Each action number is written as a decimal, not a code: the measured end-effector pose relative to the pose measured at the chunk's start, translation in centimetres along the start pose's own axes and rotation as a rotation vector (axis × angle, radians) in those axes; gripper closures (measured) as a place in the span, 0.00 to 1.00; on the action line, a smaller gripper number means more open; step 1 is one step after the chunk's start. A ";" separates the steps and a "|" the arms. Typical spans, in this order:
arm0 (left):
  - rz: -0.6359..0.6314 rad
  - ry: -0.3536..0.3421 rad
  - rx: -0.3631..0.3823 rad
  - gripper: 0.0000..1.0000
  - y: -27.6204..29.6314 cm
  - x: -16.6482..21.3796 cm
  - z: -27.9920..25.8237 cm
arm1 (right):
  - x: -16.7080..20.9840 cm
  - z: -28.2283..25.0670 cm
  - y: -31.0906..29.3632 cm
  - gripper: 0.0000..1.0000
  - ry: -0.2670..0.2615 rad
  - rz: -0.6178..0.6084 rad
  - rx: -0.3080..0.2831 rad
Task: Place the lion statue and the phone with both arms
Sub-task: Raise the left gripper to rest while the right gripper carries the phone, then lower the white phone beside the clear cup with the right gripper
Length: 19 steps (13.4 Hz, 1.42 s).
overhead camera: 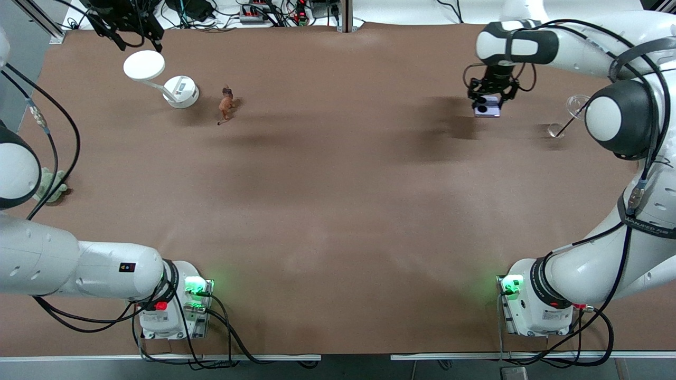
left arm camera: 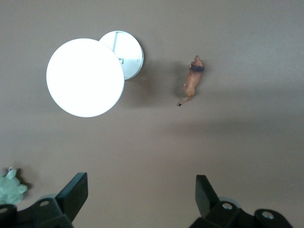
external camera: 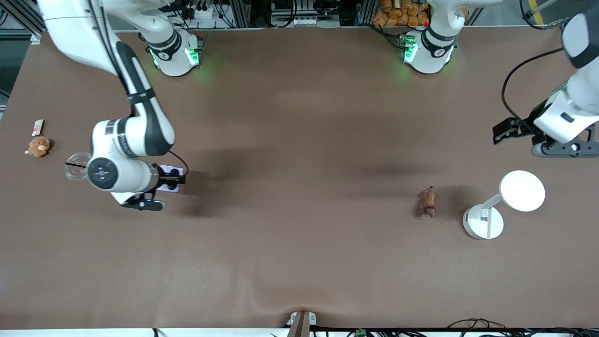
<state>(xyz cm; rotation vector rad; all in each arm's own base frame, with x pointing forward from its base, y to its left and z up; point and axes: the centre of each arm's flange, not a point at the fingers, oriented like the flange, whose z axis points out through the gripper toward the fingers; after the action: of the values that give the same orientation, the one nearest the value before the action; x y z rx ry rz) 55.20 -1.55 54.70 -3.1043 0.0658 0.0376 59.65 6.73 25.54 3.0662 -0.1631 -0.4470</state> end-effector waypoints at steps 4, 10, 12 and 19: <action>0.081 -0.018 -0.001 0.00 -0.5 -0.6 -4.2 | 0.4 1.9 7.0 0.16 -0.026 -0.016 0.030; 0.059 -0.021 0.000 0.00 1.5 -1.2 -6.9 | -0.8 7.3 11.2 0.16 0.047 -0.042 0.042; 0.060 -0.023 0.003 0.00 4.2 -1.4 -7.3 | -1.0 7.8 11.0 0.16 0.046 -0.045 0.042; 0.053 -0.008 0.005 0.00 3.9 -1.9 -8.3 | -0.9 9.1 10.9 0.02 0.064 -0.046 0.038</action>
<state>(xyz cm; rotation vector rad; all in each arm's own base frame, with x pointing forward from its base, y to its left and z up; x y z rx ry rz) 53.28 -5.69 62.91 -3.0972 0.1471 0.0507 55.08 -4.20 17.67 3.1224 -0.1008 -0.3521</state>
